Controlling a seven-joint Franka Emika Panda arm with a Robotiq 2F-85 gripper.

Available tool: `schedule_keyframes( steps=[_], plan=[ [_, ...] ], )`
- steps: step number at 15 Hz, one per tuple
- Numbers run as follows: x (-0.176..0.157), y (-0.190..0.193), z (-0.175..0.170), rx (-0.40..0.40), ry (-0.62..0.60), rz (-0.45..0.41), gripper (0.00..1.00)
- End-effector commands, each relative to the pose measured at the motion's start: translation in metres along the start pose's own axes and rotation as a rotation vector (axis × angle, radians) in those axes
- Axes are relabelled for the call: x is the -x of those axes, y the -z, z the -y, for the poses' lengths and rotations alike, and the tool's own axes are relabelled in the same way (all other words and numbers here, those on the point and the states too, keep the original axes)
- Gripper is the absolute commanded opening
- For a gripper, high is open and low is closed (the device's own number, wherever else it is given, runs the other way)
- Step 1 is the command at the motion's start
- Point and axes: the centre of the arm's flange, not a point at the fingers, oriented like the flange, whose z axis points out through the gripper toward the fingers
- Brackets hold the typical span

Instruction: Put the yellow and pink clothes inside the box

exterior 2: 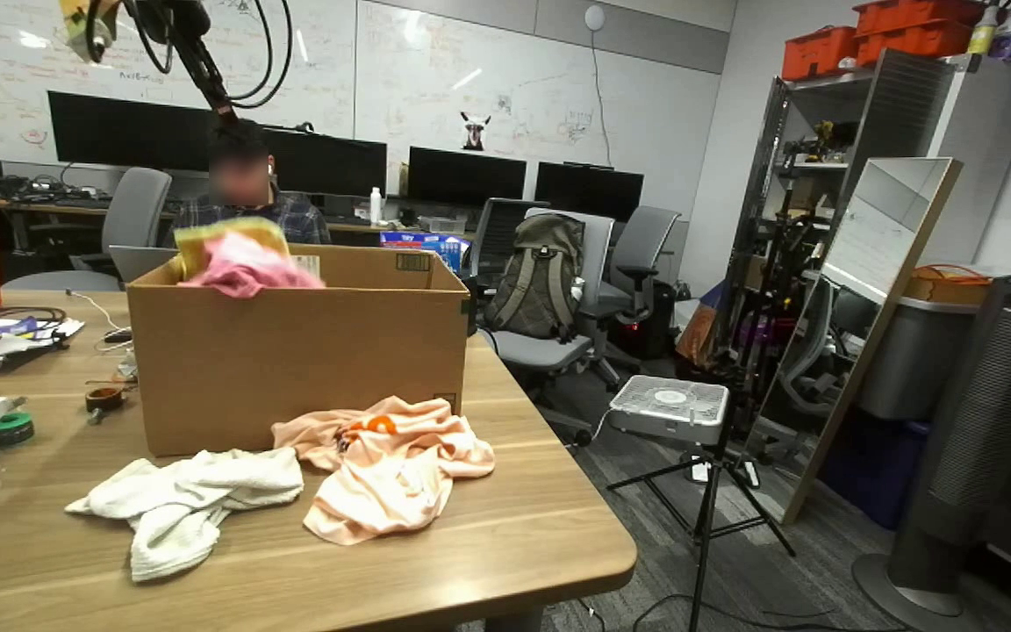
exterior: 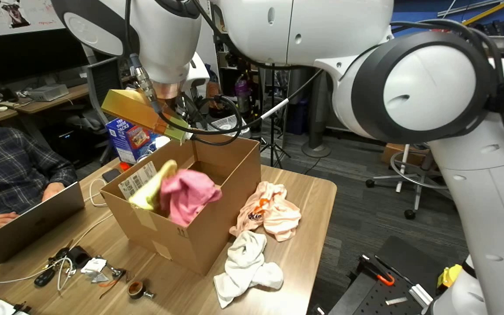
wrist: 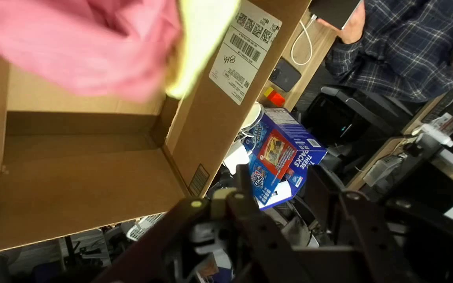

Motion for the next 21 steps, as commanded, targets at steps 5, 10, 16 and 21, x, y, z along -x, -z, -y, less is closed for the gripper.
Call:
schedule_keyframes(
  steps=[5,10,16,21],
  plan=[
    [-0.013,0.005,0.008,0.053,0.092,0.045,0.99],
    [-0.021,0.01,-0.031,0.146,0.184,0.14,1.0],
    [-0.054,0.031,-0.101,0.241,0.31,0.2,1.0],
    [-0.079,0.061,-0.158,0.244,0.396,0.256,1.0]
  ],
)
